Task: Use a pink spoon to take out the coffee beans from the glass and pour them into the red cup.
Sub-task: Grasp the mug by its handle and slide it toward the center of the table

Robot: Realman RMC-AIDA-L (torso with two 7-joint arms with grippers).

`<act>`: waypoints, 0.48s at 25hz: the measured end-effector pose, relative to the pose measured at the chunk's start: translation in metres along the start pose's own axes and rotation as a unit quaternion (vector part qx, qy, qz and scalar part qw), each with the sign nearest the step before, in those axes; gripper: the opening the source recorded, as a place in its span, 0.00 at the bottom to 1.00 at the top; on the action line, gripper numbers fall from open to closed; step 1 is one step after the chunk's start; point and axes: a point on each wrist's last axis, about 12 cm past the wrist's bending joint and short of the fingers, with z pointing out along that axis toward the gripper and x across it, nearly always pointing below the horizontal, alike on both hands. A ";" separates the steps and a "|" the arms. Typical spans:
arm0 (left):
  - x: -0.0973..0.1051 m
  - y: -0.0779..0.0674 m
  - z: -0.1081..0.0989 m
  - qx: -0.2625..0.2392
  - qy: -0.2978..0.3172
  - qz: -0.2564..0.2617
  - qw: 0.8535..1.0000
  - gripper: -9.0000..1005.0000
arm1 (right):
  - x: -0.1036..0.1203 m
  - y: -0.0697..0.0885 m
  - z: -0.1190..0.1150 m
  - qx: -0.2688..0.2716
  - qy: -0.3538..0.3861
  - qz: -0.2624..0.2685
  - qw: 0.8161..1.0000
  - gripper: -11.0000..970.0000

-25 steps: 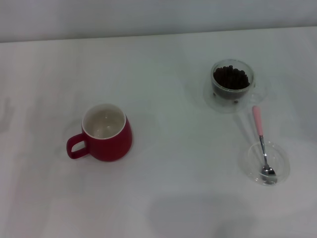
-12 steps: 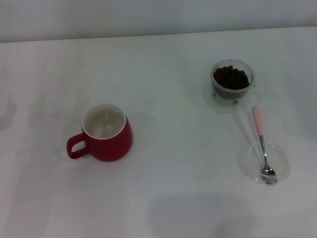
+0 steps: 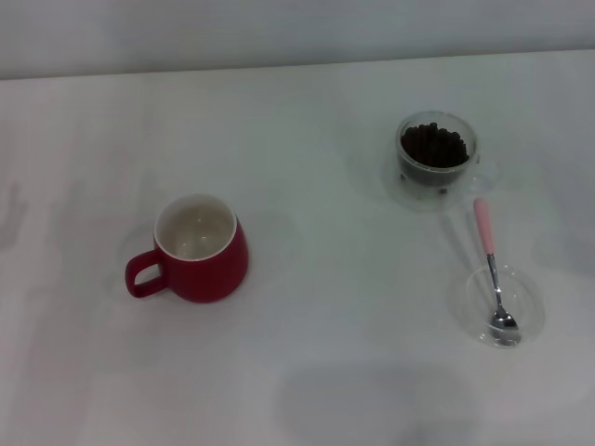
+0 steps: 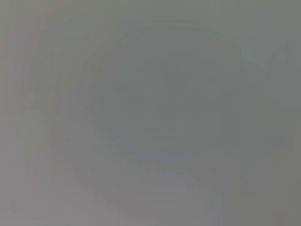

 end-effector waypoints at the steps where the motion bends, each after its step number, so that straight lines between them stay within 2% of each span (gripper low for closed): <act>1: 0.000 0.000 -0.001 0.003 0.001 0.001 1.000 0.88 | 0.001 0.001 -0.001 -0.001 0.002 0.001 1.000 0.78; 7: 0.002 0.003 -0.012 0.009 0.015 0.007 1.000 0.89 | 0.005 -0.001 -0.012 -0.005 -0.001 0.013 1.000 0.78; 9: 0.002 0.002 -0.026 0.020 0.015 0.009 1.000 0.89 | 0.007 -0.001 -0.020 -0.011 -0.008 0.021 1.000 0.78; 12: 0.001 0.001 -0.035 0.033 0.015 0.010 0.999 0.89 | 0.008 0.001 -0.033 -0.033 -0.023 0.019 0.999 0.78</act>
